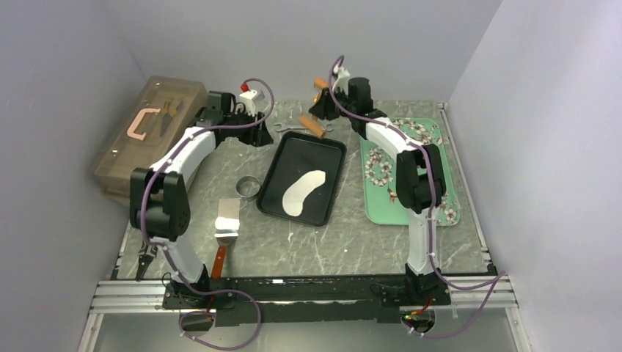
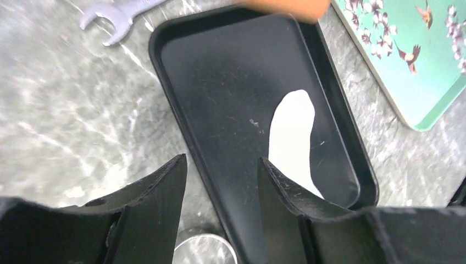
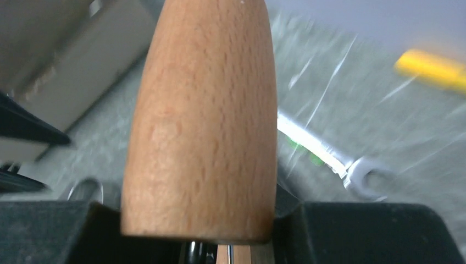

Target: Roll out the dumpling wrappers from the dough

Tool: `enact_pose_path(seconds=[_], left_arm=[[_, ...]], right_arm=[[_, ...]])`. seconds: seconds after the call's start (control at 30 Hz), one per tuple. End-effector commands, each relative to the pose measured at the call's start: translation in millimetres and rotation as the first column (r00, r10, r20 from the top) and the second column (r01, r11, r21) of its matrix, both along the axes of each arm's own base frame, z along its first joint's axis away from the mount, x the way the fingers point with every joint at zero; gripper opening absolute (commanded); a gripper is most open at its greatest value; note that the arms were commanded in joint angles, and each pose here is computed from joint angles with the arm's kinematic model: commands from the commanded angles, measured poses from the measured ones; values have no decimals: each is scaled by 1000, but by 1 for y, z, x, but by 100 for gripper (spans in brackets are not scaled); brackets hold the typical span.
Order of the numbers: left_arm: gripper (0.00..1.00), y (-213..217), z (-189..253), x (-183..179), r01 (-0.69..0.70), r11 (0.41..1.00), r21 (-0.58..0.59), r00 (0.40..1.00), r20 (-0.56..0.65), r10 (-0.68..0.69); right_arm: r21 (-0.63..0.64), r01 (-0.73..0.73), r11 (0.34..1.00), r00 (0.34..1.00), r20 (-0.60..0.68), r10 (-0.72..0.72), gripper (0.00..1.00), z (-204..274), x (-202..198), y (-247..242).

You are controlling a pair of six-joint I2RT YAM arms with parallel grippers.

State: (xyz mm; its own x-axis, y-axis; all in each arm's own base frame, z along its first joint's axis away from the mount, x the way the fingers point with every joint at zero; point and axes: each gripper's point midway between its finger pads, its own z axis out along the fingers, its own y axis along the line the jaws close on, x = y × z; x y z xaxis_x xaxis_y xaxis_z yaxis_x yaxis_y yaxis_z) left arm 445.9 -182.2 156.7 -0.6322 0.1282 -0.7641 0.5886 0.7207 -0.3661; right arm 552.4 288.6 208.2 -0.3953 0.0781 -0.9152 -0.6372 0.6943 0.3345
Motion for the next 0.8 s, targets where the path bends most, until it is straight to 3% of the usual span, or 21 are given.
enact_pose_path(seconds=[0.0, 0.2, 0.4, 0.6, 0.73, 0.77], left_arm=[[55, 29, 33, -32, 112, 973, 201, 982, 124, -139], [57, 52, 12, -70, 197, 930, 309, 973, 52, -223], [58, 79, -24, -76, 154, 920, 361, 987, -23, -156], [60, 93, -60, -64, 108, 902, 418, 994, -76, -84], [60, 100, -80, -53, 94, 888, 451, 993, -106, -51], [60, 102, -85, -51, 90, 882, 462, 993, -112, -43]], right_arm=[[73, -224, 972, 945, -227, 235, 0, -47, -42, 31], [159, -191, 969, 928, -293, 231, 0, -92, -21, 46], [113, -130, 985, 937, -310, 159, 13, -127, -2, 40], [73, -63, 995, 942, -325, 84, 50, -143, 23, 32], [62, 33, 998, 955, -297, -13, 95, -137, 44, 15], [54, 51, 997, 957, -287, -34, 99, -135, 48, 11]])
